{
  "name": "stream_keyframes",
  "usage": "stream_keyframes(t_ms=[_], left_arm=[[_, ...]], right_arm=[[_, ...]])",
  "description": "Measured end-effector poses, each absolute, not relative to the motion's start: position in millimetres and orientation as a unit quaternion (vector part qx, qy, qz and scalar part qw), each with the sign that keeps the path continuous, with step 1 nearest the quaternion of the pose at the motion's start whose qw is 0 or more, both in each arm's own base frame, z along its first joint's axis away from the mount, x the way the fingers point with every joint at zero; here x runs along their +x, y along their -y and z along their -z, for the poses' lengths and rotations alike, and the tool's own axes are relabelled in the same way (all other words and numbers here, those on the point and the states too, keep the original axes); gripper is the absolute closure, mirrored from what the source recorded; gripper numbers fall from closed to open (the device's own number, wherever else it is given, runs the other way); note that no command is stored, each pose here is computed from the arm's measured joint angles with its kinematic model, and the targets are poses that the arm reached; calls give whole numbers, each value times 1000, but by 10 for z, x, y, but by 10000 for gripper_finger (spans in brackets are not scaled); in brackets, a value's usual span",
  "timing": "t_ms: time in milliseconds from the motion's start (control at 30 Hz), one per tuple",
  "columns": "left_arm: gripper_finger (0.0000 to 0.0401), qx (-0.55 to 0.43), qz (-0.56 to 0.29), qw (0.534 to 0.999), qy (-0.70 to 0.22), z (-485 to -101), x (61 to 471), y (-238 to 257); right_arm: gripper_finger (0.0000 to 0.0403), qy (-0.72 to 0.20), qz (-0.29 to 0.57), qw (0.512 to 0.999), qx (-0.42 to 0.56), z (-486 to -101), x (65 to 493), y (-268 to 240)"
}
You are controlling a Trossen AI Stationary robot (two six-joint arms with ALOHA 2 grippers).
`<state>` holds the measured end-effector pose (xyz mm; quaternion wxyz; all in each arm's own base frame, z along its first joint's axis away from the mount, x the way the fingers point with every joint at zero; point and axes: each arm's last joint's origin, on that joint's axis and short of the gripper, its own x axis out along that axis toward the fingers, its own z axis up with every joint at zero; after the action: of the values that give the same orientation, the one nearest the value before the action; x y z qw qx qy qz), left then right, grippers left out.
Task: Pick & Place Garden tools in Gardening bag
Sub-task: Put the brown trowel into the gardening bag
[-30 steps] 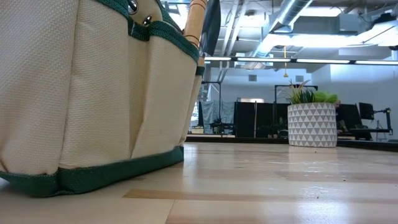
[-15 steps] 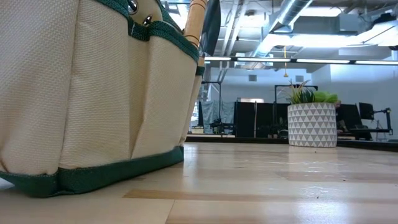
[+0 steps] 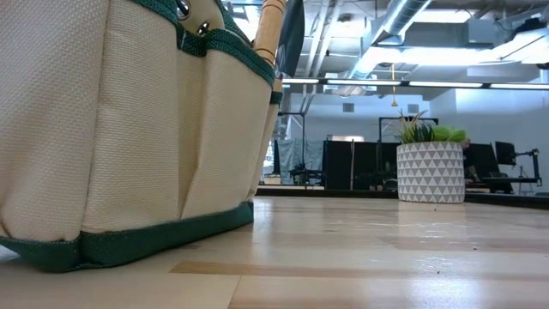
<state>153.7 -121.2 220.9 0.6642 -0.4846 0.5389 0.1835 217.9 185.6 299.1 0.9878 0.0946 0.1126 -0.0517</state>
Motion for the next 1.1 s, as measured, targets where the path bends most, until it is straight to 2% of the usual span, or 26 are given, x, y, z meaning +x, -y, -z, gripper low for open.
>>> stream_keyframes(t_ms=[100,267,500,733,1100], left_arm=[[183,-469,-136,670,-559,-2268,1495,1200],[183,-460,-169,683,-542,-2213,1505,1177],[183,-428,-230,628,-608,-1782,1500,1204],[183,-441,-214,636,-595,-1718,1578,1262],[183,-373,-244,643,-623,-1443,1650,1310]], right_arm=[[164,-119,50,988,88,-2978,2166,-1863],[164,-125,52,987,81,-2961,2162,-1859],[164,-125,52,987,81,-2961,2162,-1859],[164,-126,53,987,84,-2958,2161,-1858],[164,-134,52,984,103,-2938,2154,-1858]])
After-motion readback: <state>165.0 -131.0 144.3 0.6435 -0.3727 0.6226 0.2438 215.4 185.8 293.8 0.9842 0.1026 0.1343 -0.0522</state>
